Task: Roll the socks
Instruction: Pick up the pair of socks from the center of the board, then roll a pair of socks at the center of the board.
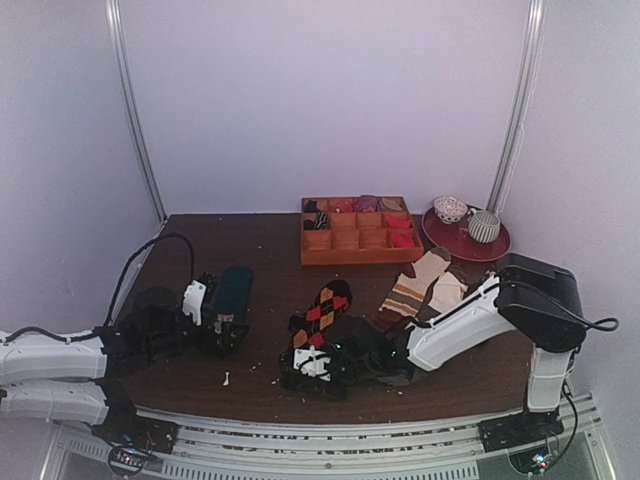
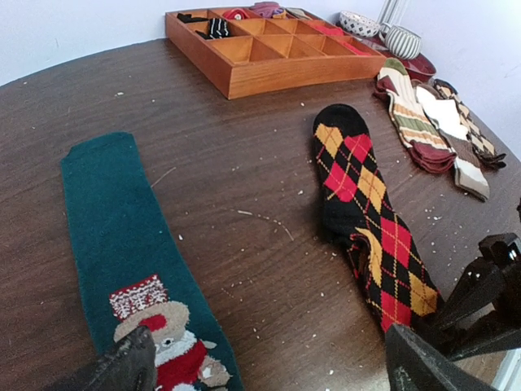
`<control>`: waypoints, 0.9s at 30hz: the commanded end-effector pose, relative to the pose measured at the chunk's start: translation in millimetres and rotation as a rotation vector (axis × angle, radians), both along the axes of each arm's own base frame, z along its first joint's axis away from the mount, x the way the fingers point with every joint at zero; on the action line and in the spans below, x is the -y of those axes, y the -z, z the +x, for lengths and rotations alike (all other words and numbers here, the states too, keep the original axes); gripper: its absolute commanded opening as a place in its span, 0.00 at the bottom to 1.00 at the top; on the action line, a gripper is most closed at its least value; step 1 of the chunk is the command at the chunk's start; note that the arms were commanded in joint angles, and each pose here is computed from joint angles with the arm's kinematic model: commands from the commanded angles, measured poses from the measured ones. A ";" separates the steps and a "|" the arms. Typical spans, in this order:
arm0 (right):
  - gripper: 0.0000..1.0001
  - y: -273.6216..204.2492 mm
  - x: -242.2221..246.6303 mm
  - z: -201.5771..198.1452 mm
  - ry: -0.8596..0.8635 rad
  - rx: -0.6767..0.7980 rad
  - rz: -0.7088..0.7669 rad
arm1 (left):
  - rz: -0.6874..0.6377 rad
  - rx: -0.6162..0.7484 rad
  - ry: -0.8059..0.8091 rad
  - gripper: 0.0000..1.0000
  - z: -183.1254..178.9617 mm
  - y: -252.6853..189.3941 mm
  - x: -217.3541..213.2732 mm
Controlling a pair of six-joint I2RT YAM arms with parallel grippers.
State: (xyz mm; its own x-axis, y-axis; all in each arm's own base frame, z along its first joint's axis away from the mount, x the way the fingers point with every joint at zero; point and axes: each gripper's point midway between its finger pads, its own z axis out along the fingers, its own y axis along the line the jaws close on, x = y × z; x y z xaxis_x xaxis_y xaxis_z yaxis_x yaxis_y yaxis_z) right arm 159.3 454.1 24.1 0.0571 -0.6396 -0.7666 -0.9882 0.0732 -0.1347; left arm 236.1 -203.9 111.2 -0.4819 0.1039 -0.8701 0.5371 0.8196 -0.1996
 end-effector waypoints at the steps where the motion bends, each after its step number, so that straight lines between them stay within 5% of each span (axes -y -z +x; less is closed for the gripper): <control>1: 0.24 24.2 13.4 1.0 0.060 -0.184 -0.085 | -0.045 0.061 0.018 0.97 6.4 -22.7 9.4; 6: 0.12 17.7 14.3 7.5 0.108 -0.563 -0.034 | -0.071 0.073 0.094 0.91 -0.3 -26.6 20.6; 14: 0.11 21.9 32.4 19.1 0.290 -1.101 0.032 | -0.184 0.111 0.270 0.83 -33.5 -27.4 42.8; 21: 0.11 25.2 32.9 17.1 0.355 -1.292 0.059 | -0.086 0.119 0.432 0.81 -61.1 -2.1 81.3; 27: 0.11 37.1 42.3 16.9 0.410 -1.300 -0.001 | -0.026 0.136 0.522 0.78 -60.0 12.1 113.9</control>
